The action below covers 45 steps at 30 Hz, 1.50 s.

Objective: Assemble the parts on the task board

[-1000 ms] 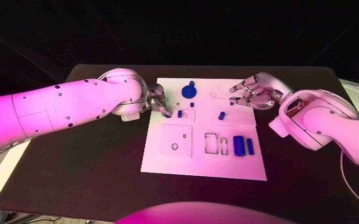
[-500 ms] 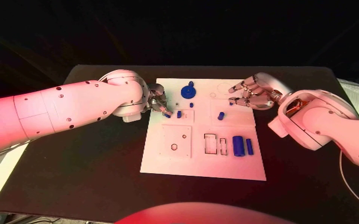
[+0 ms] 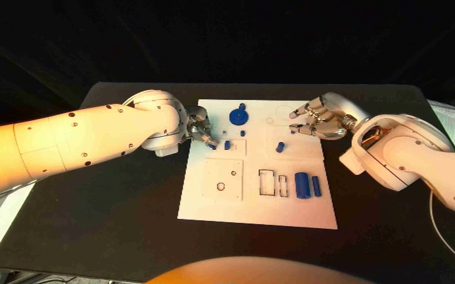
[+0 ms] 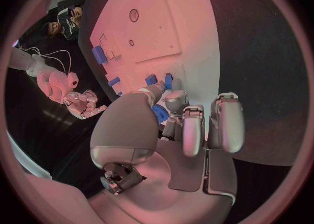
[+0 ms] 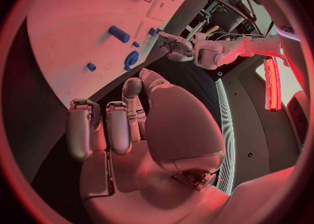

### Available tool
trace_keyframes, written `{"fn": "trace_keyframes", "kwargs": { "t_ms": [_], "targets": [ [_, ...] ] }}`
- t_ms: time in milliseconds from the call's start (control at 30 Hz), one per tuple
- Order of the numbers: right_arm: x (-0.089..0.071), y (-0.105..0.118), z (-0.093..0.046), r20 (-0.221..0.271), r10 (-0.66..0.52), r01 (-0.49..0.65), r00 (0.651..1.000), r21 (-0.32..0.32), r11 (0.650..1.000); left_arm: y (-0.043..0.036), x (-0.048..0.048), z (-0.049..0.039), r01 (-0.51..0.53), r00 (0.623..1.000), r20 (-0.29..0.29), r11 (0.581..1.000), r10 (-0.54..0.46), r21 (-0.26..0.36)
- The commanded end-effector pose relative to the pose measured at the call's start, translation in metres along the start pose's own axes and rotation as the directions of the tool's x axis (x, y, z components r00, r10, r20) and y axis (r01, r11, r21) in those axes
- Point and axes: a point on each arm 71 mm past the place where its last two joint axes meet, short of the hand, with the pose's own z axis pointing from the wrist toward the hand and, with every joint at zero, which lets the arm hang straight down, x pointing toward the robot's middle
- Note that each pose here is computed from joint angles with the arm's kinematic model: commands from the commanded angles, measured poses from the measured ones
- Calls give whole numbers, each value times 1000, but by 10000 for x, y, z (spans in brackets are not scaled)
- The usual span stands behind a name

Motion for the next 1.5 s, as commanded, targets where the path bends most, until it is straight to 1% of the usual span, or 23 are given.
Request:
{"fn": "trace_keyframes", "kwargs": {
  "t_ms": [33, 300, 567, 967, 1500],
  "targets": [
    [22, 9, -1, -16, -4, 4, 1000, -12, 1000, -27, -9, -8, -7, 1000, 30, 1000, 7, 13],
    [31, 7, -3, -23, -6, 5, 1000, -12, 1000, -24, 1, -6, -22, 999, 29, 1000, 22, 2],
    [32, 5, -4, -25, -6, 6, 1000, -11, 1000, -21, 23, 2, -37, 999, 9, 999, 37, -10],
    [38, 6, -4, -30, -7, 7, 1000, -11, 1000, -30, 63, 11, -67, 997, -40, 998, 66, -14],
    [47, 5, -3, -33, -7, 6, 999, -12, 1000, -33, 89, 25, -73, 995, -62, 997, 72, -16]
  ]
}}
